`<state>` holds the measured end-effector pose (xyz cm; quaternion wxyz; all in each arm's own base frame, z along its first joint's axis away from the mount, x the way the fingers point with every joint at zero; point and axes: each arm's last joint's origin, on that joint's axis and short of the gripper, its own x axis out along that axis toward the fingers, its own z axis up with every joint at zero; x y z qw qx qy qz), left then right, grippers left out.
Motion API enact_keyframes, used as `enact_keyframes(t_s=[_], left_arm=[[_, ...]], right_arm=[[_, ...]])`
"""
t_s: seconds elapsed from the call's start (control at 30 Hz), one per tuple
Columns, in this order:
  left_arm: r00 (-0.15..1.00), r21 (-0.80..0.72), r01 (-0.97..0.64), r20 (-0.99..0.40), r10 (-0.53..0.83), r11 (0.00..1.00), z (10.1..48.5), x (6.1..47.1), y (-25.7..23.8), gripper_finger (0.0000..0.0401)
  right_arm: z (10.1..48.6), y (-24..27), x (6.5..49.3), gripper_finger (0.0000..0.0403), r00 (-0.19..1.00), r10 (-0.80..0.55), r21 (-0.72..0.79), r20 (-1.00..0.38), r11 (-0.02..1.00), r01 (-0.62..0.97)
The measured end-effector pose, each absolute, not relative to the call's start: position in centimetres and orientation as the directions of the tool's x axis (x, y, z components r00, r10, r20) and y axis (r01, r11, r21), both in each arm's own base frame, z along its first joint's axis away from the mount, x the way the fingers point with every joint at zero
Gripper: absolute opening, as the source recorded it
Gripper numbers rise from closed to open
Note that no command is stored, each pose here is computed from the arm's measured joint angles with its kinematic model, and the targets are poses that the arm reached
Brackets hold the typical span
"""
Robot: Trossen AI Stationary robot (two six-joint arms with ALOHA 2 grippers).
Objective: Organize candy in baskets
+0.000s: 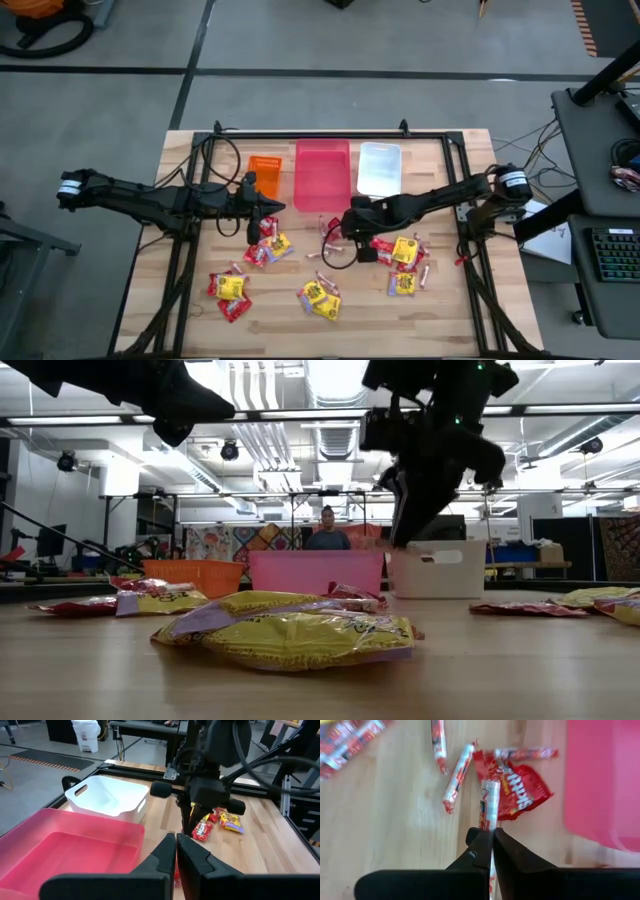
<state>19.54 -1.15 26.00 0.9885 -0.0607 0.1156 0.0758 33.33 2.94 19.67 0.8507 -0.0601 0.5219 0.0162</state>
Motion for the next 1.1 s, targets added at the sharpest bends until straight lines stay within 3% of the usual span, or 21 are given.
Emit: enact_keyframes(t_s=[0.17, 0.5, 0.73, 0.9, 1.1], left_arm=[[0.964, -0.109, -0.164, -0.228, 0.136, 0.980, 26.1, 19.6, -1.2, 0.0000], [0.973, -0.091, -0.154, -0.187, 0.135, 0.984, 26.5, 19.5, -1.1, 0.0000], [0.977, -0.048, -0.144, -0.164, 0.135, 0.988, 26.8, 19.6, -1.1, 0.0000], [0.977, -0.044, -0.144, -0.163, 0.135, 0.989, 26.8, 19.6, -1.1, 0.0000], [0.977, -0.031, -0.142, -0.165, 0.135, 0.989, 26.8, 19.6, -1.1, 0.0000]], right_arm=[[21.3, 2.3, 32.7, 0.0008, 0.491, -0.051, -0.099, -0.870, 0.992, -0.073], [25.9, -3.2, 29.8, 0.0008, 0.527, -0.257, -0.251, -0.810, 0.964, 0.084], [26.1, -10.2, 27.7, 0.0008, 0.417, -0.414, -0.361, -0.809, 0.910, 0.204], [24.2, -14.2, 26.3, 0.0008, 0.275, -0.414, -0.382, -0.868, 0.910, 0.164], [22.6, -16.0, 26.1, 0.0009, 0.230, -0.404, -0.389, -0.885, 0.915, 0.109]])
